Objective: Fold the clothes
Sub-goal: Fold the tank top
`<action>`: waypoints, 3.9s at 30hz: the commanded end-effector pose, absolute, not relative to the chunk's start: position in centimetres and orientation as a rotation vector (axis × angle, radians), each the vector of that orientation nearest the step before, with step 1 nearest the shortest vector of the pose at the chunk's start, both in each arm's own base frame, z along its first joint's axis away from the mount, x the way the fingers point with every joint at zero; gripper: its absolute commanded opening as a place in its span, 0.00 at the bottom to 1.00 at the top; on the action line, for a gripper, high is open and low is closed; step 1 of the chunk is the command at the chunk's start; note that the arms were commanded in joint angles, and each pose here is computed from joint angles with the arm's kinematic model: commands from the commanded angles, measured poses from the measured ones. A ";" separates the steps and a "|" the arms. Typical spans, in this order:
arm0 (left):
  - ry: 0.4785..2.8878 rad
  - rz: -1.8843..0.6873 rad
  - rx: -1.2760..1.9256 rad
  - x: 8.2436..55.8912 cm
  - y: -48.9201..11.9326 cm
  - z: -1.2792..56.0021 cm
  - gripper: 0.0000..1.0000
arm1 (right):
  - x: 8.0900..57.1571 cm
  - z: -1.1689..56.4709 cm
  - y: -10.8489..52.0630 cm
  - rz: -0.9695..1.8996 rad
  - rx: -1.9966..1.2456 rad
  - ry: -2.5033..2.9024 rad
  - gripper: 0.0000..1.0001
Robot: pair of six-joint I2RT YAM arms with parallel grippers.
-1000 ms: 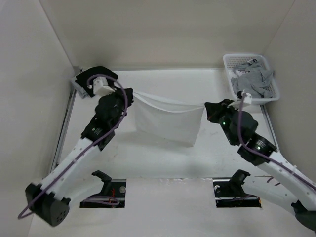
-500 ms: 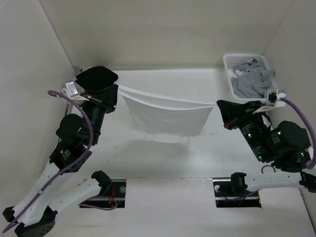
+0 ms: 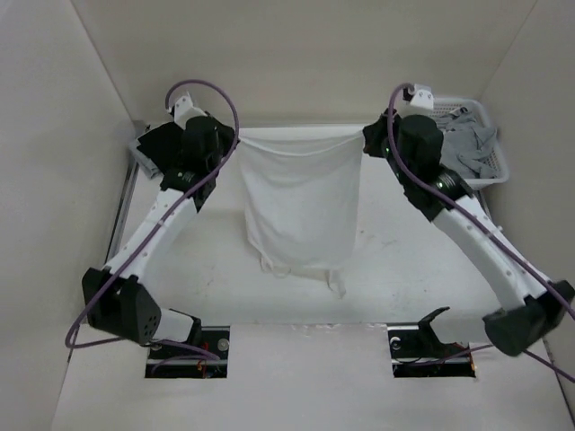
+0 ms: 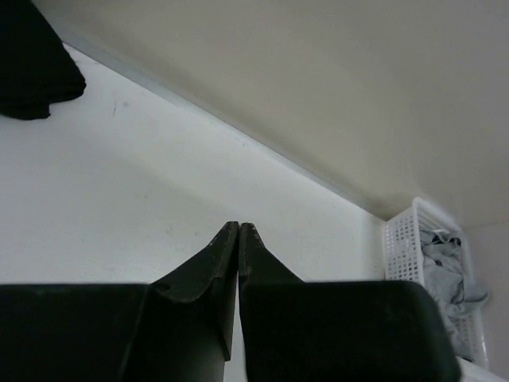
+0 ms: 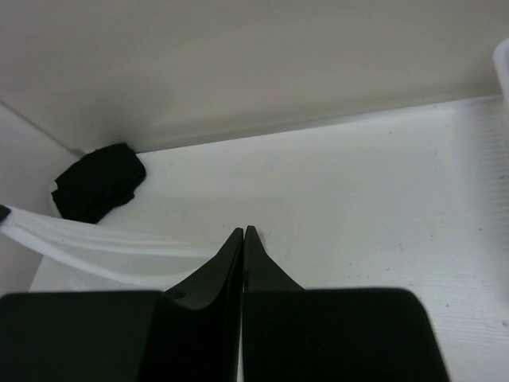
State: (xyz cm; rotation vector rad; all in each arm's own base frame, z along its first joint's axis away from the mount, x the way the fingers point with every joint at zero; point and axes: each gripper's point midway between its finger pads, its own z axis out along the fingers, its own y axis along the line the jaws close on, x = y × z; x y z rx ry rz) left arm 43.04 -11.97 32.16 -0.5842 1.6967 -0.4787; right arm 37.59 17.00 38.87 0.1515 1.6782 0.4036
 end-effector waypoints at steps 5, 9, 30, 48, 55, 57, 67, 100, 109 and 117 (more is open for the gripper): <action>1.379 -0.724 -0.494 43.9 -12.3 49.0 0.00 | 38.4 51.6 17.1 0.640 0.122 1.448 0.00; 1.369 -0.732 -0.484 42.9 -12.1 48.9 0.00 | 36.8 52.3 16.7 0.647 0.112 1.435 0.00; 1.952 -0.647 -0.522 28.5 -12.2 10.8 0.02 | 23.2 13.0 17.2 0.704 0.273 2.082 0.00; 1.922 -0.620 -0.659 24.6 -10.0 13.5 0.02 | 18.8 14.4 20.5 0.798 0.155 2.161 0.00; 1.840 -0.594 -0.720 30.9 -9.0 16.0 0.02 | 26.9 16.7 19.4 0.736 0.190 2.083 0.00; 1.844 -0.589 -0.734 32.6 -8.9 16.0 0.02 | 29.1 17.0 19.3 0.712 0.203 2.077 0.00; 1.874 -0.559 -0.804 41.2 -9.2 13.3 0.04 | 39.0 14.8 19.2 0.670 0.286 2.116 0.00; 2.180 -0.424 -0.737 24.9 -8.0 4.5 0.35 | 27.0 6.0 18.3 0.684 0.375 2.202 0.25; 2.267 -0.385 -0.750 24.6 -8.5 1.4 0.33 | 25.8 3.9 18.9 0.707 0.395 2.273 0.37; 2.247 -0.359 -0.778 24.4 -7.8 1.3 0.24 | 25.3 4.3 19.7 0.748 0.390 2.266 0.35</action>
